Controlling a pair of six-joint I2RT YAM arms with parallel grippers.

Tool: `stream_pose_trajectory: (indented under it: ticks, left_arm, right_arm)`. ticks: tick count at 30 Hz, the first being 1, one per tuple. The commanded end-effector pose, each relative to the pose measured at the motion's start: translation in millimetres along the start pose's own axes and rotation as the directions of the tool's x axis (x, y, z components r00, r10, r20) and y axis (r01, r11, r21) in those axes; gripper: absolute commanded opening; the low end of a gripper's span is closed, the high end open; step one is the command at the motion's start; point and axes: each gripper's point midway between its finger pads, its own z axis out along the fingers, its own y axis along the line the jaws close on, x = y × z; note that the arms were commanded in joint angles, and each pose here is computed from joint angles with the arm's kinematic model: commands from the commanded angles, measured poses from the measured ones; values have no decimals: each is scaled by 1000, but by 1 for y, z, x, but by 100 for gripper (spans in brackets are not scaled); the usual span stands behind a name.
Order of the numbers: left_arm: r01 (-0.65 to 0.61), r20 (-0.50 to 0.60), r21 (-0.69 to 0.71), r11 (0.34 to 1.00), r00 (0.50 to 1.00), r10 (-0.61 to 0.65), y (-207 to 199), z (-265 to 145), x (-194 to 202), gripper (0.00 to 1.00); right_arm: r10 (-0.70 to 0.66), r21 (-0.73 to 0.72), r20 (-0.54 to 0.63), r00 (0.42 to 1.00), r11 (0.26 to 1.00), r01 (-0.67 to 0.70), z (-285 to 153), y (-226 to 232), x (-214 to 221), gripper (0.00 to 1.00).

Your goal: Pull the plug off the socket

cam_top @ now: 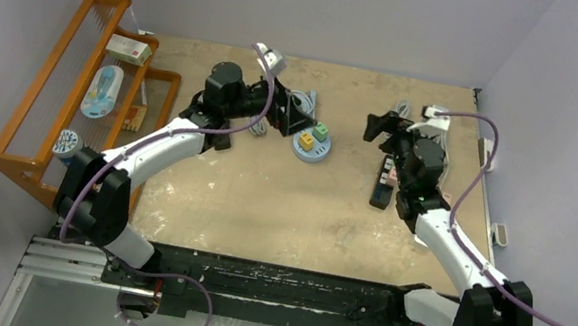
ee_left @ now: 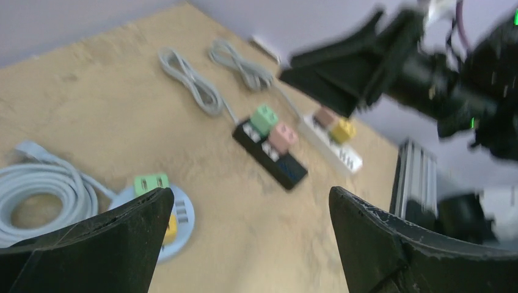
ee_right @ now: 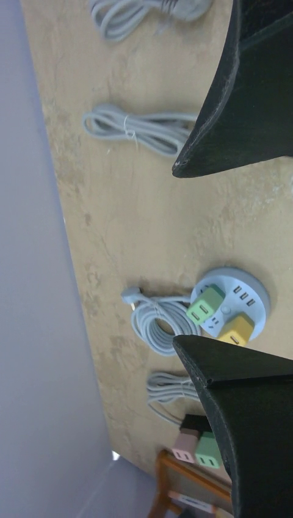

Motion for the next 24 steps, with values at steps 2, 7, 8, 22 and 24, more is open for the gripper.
stream_pose_trajectory:
  ticks: [2,7,8,22,24]
  left_arm:
    - [-209,-159,209,955,957,244,-23,-39,25,100]
    - [-44,72,82,996,997,38,11,-57,-12,100]
    - [22,188,-30,999,982,-16,36,-64,-34,100]
    - [444,493,-844,302,864,108,202,-226,-29,97]
    - [441,478,-863,247,871,113,205,-236,-20,96]
  right_arm:
    - [-134,-137,15,991,981,135,18,58,-5,99]
    - [-280,-279,-26,960,924,263,35,130,35,99]
    - [-301,-284,-28,953,917,281,39,140,41,99]
    - [-304,-638,-136,943,755,151,87,329,147,97]
    - [-335,-662,-172,926,735,144,91,342,180,95]
